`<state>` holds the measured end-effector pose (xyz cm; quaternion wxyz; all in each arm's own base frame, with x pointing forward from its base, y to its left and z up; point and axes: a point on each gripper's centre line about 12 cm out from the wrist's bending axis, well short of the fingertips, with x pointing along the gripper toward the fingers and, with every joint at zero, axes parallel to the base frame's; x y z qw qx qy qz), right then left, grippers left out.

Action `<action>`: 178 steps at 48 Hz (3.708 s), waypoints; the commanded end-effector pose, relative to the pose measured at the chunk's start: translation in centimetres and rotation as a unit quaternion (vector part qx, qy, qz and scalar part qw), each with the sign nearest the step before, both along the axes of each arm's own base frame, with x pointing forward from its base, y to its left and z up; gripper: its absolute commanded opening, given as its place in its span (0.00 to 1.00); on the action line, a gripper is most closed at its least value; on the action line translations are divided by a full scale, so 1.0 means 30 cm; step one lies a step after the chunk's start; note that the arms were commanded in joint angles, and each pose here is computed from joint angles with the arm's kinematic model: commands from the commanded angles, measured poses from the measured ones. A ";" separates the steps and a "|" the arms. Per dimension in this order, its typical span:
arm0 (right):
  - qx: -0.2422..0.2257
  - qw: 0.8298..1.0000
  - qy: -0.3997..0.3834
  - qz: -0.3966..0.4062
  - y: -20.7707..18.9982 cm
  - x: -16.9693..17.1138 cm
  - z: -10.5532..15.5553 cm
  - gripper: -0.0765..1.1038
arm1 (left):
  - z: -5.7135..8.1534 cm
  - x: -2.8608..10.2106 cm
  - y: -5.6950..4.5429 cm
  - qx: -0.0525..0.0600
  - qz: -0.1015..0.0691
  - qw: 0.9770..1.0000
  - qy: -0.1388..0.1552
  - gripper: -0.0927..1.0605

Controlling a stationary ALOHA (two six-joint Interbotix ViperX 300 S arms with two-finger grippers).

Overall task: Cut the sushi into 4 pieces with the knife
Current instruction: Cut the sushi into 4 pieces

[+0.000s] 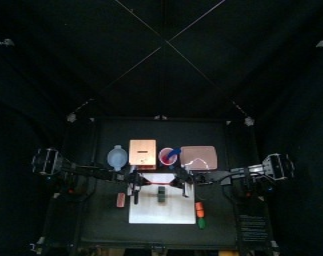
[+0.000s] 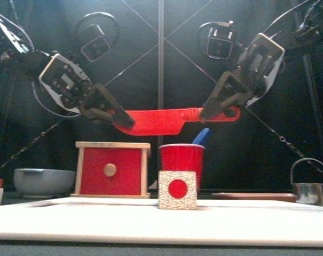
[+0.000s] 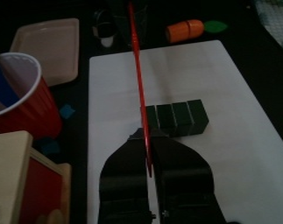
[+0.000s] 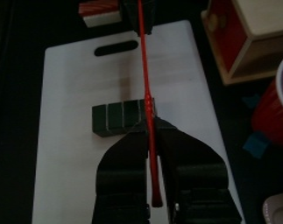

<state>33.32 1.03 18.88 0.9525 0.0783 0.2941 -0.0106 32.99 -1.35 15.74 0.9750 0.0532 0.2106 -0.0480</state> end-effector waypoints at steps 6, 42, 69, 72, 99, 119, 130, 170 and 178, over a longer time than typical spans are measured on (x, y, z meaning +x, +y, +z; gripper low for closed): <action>0.004 1.000 0.012 0.001 0.009 0.013 -0.014 0.17 | -0.002 0.051 -0.018 0.003 -0.010 1.000 -0.003 0.28; -0.003 0.998 0.057 0.003 0.008 0.028 -0.089 0.17 | -0.097 0.086 -0.055 0.000 -0.020 0.999 0.036 0.28; -0.006 0.998 0.067 -0.008 -0.026 0.029 -0.112 0.17 | -0.150 0.121 -0.046 0.000 -0.014 0.998 0.055 0.28; -0.005 0.997 0.070 -0.006 -0.019 0.033 -0.119 0.17 | -0.156 0.122 -0.049 0.000 -0.016 0.998 0.058 0.28; 0.001 0.996 0.091 0.002 0.014 0.062 -0.171 0.17 | -0.174 0.112 -0.072 -0.004 -0.019 0.997 0.075 0.28; 0.006 0.994 0.106 0.000 0.021 0.058 -0.206 0.17 | -0.210 0.114 -0.086 -0.007 -0.018 0.995 0.093 0.28; 0.006 0.992 0.127 -0.003 0.018 0.056 -0.255 0.17 | -0.263 0.129 -0.077 -0.006 -0.012 0.994 0.111 0.28; -0.010 0.994 0.103 -0.032 -0.094 0.049 -0.178 0.17 | -0.208 0.168 0.048 0.005 0.019 0.997 0.079 0.28; -0.013 0.997 0.074 -0.026 -0.083 0.045 -0.120 0.17 | -0.157 0.166 0.037 0.007 0.009 0.999 0.044 0.27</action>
